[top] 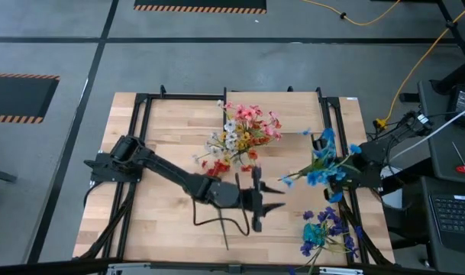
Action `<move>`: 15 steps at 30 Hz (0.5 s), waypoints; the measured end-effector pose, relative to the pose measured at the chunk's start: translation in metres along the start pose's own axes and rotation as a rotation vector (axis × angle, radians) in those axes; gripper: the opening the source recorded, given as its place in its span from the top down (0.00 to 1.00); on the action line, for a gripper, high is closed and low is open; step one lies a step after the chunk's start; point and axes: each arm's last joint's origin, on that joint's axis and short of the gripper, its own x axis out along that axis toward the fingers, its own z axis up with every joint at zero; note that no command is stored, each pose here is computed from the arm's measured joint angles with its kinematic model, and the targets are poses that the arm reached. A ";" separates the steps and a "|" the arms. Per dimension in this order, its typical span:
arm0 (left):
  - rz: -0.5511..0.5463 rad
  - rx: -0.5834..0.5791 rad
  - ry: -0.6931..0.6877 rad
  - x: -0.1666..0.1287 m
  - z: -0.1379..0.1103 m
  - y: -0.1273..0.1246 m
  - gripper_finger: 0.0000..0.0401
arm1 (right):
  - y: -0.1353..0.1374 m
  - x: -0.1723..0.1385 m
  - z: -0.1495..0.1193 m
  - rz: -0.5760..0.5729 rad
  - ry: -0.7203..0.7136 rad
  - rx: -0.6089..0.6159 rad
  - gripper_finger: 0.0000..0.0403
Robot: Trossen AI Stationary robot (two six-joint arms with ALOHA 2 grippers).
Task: Pick and place flowers into a vace then onto a shelf
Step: Put the blue flowers into the blue vase
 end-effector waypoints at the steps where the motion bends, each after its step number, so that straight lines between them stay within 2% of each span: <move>1: -0.011 0.002 0.008 -0.003 0.000 -0.006 0.65 | -0.001 -0.003 0.001 0.001 0.003 0.011 0.99; 4: -0.042 -0.045 0.039 -0.012 0.001 -0.024 0.65 | -0.004 -0.013 0.001 0.037 0.052 0.036 0.99; 8: -0.026 -0.119 0.101 -0.023 0.000 -0.043 0.70 | -0.008 -0.023 0.008 0.128 0.199 0.086 0.99; 12: 0.031 -0.170 0.153 -0.030 -0.003 -0.052 0.81 | -0.010 -0.028 0.017 0.210 0.285 0.150 0.99; 15: 0.066 -0.191 0.161 -0.035 -0.002 -0.057 0.91 | -0.012 -0.032 0.020 0.221 0.335 0.167 0.99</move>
